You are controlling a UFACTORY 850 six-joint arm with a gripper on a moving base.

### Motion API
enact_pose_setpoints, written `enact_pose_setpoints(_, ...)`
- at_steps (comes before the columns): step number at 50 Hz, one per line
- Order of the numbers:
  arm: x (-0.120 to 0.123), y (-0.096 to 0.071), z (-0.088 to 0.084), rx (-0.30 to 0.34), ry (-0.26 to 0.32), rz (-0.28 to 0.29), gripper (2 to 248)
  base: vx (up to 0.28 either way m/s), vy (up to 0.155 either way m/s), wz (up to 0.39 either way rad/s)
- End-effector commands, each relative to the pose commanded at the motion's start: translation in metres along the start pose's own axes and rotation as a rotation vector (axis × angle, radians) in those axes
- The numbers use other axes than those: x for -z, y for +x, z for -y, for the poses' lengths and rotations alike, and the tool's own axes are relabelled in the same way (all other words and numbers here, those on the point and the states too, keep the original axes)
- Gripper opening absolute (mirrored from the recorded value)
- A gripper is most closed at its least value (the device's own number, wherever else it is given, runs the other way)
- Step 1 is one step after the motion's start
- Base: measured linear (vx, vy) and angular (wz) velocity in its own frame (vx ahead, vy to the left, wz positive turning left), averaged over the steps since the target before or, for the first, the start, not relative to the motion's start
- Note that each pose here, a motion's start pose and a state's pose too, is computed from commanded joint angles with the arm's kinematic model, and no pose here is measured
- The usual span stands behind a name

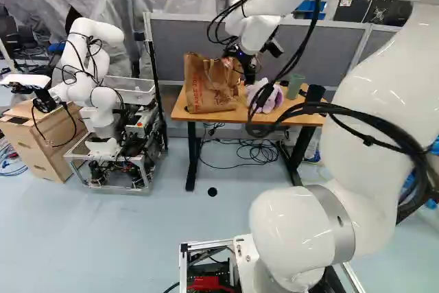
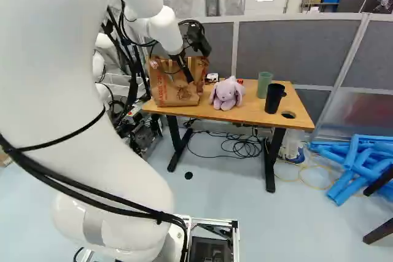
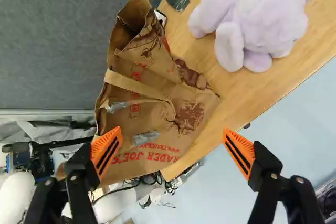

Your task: Pick up the bag on the ground and place it on the table

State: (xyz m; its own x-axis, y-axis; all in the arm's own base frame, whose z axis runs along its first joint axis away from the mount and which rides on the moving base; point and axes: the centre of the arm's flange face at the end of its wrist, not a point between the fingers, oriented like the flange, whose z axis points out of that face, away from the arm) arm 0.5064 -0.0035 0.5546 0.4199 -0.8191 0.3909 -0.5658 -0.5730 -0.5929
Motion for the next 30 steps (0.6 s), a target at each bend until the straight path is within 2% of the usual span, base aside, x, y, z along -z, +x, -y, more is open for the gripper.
enact_pose_setpoints(30,-0.002,-0.057,-0.088,0.354,0.06,-0.165,247,0.0,0.0,0.0)
